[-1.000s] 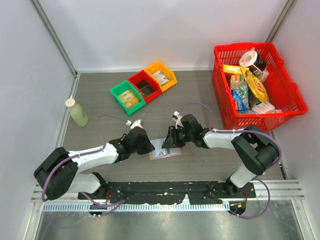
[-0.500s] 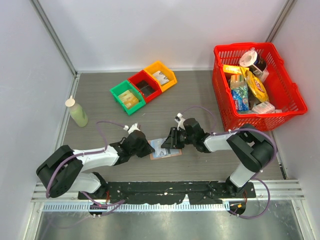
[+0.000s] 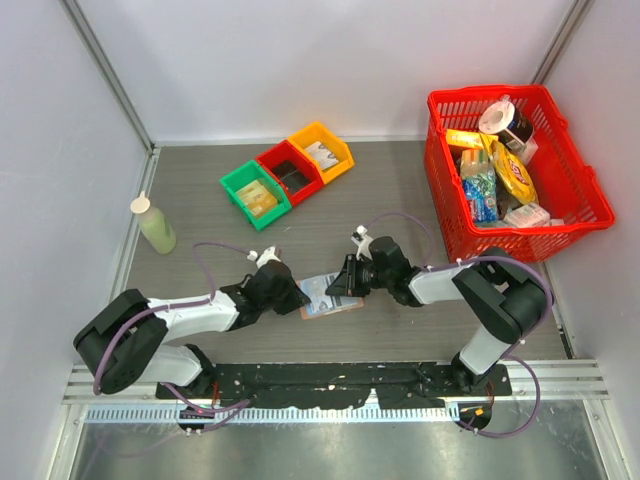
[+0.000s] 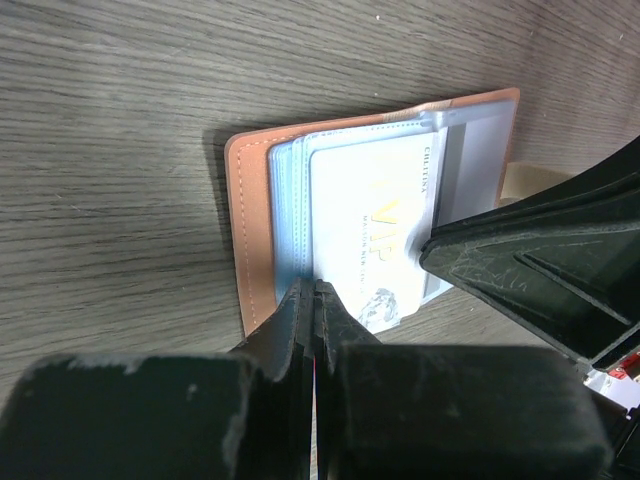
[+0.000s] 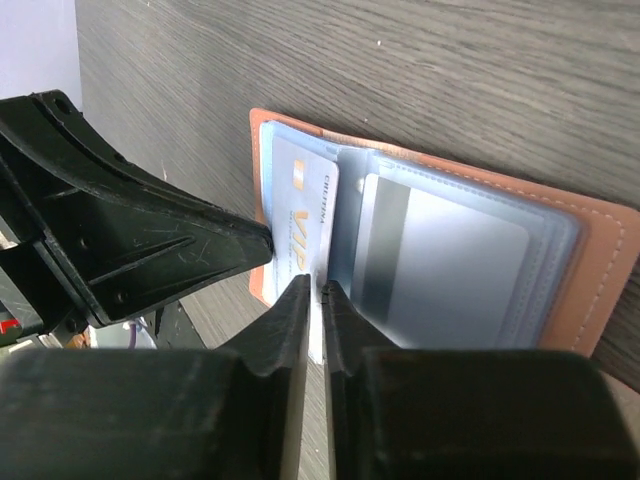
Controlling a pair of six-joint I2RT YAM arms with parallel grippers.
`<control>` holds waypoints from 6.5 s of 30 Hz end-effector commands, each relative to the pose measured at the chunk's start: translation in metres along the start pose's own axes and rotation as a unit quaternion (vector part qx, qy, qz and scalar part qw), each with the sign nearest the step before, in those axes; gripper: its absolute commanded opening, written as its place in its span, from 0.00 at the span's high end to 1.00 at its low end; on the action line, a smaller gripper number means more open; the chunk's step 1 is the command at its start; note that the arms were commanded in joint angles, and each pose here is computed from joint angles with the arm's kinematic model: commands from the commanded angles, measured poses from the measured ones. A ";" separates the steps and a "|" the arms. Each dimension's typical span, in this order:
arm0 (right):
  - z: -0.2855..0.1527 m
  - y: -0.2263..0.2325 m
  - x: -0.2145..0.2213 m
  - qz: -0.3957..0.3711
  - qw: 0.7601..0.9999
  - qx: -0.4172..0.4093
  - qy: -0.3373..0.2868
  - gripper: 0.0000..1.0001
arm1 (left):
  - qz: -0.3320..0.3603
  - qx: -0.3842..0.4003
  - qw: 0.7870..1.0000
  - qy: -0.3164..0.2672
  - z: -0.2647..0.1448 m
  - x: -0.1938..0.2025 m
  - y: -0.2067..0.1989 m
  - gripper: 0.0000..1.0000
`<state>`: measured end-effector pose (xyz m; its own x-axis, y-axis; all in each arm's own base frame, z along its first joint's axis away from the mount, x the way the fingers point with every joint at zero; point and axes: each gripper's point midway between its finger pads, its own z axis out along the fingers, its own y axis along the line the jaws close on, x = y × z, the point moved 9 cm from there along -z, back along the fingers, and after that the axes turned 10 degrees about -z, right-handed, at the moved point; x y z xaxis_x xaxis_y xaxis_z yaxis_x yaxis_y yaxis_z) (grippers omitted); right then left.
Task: Take the credit cards out of the card holder
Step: Remove the credit card from the card holder, then place the credit card in the storage box.
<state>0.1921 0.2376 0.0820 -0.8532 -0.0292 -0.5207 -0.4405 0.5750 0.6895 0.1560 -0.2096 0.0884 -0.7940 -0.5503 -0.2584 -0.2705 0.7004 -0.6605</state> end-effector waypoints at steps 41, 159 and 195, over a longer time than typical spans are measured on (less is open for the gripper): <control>0.011 -0.005 -0.011 -0.017 0.999 -0.041 0.009 0.49 | 0.009 -0.051 0.998 0.023 0.010 0.007 0.016 1.00; -0.181 0.127 -0.103 -0.510 0.858 -0.014 -0.058 0.85 | 0.639 0.396 0.646 0.132 -0.116 -0.059 -0.184 1.00; -0.189 0.065 -0.065 -0.150 0.911 0.214 -0.319 0.19 | -0.024 0.132 0.954 -0.267 0.114 -0.301 -0.207 1.00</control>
<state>0.1629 0.1184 0.2488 -0.3627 0.0812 -0.9284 -0.3565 0.9083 0.2187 0.4864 -0.2359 0.2142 -0.4642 -0.6946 -0.5496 -0.0761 0.6494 -0.7566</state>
